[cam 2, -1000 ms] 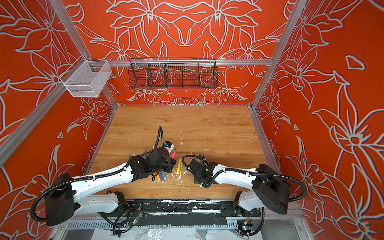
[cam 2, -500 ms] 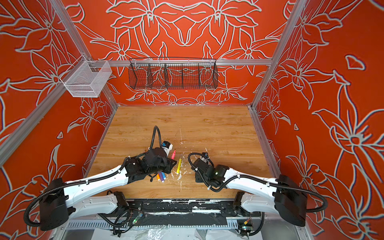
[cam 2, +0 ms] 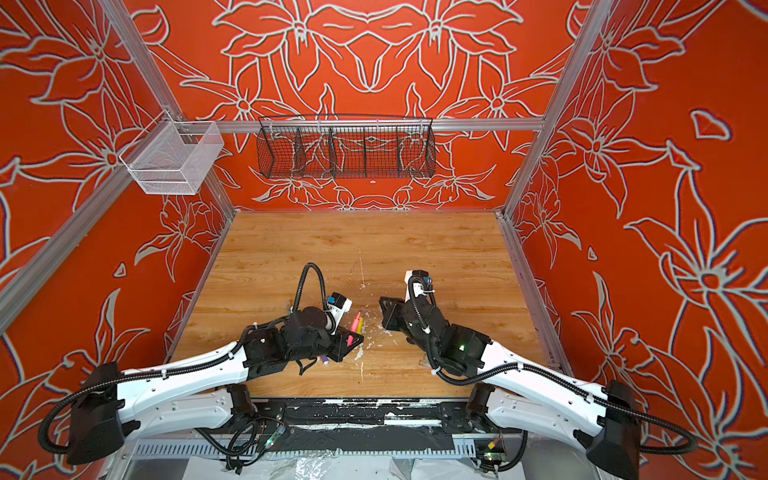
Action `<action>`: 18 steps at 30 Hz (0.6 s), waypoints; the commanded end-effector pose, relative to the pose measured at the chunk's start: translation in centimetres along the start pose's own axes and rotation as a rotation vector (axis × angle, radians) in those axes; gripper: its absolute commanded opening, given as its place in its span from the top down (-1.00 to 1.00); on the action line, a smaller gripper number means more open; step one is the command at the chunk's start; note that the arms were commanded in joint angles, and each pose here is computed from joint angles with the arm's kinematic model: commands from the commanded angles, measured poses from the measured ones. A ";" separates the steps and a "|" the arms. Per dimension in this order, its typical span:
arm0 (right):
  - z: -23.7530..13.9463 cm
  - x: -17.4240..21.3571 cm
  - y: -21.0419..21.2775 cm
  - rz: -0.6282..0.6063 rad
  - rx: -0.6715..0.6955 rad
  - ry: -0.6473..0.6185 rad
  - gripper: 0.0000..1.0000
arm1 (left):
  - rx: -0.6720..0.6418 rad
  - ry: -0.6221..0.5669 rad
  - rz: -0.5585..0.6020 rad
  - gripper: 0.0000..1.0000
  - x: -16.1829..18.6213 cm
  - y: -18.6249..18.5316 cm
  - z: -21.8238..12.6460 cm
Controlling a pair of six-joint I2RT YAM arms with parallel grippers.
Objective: Insert the pens into the pen caps
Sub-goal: 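Lift the cap with the right gripper over the pink marker tip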
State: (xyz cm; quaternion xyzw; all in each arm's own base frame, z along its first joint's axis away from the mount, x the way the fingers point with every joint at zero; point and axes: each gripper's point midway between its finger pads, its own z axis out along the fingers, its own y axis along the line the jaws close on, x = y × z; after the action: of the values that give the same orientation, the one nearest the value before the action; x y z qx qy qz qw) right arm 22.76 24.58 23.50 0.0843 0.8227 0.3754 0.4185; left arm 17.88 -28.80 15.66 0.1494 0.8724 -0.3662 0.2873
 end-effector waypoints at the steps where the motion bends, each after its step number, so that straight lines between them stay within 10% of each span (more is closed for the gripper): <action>1: 0.4 -1.7 2.6 0.063 -0.106 -0.073 0.92 | 0.069 -0.037 0.000 1.00 -0.9 -1.7 -0.7; 18: 3.0 0.6 4.5 0.105 -0.175 0.015 0.98 | 0.046 -0.076 0.017 1.00 -1.7 -1.6 -0.9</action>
State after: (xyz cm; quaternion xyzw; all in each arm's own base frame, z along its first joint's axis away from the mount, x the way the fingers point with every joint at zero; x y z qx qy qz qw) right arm 24.00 28.90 23.86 0.0833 0.7987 0.4385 0.4035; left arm 17.81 -29.14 16.96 0.1498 0.8602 -0.3829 0.3019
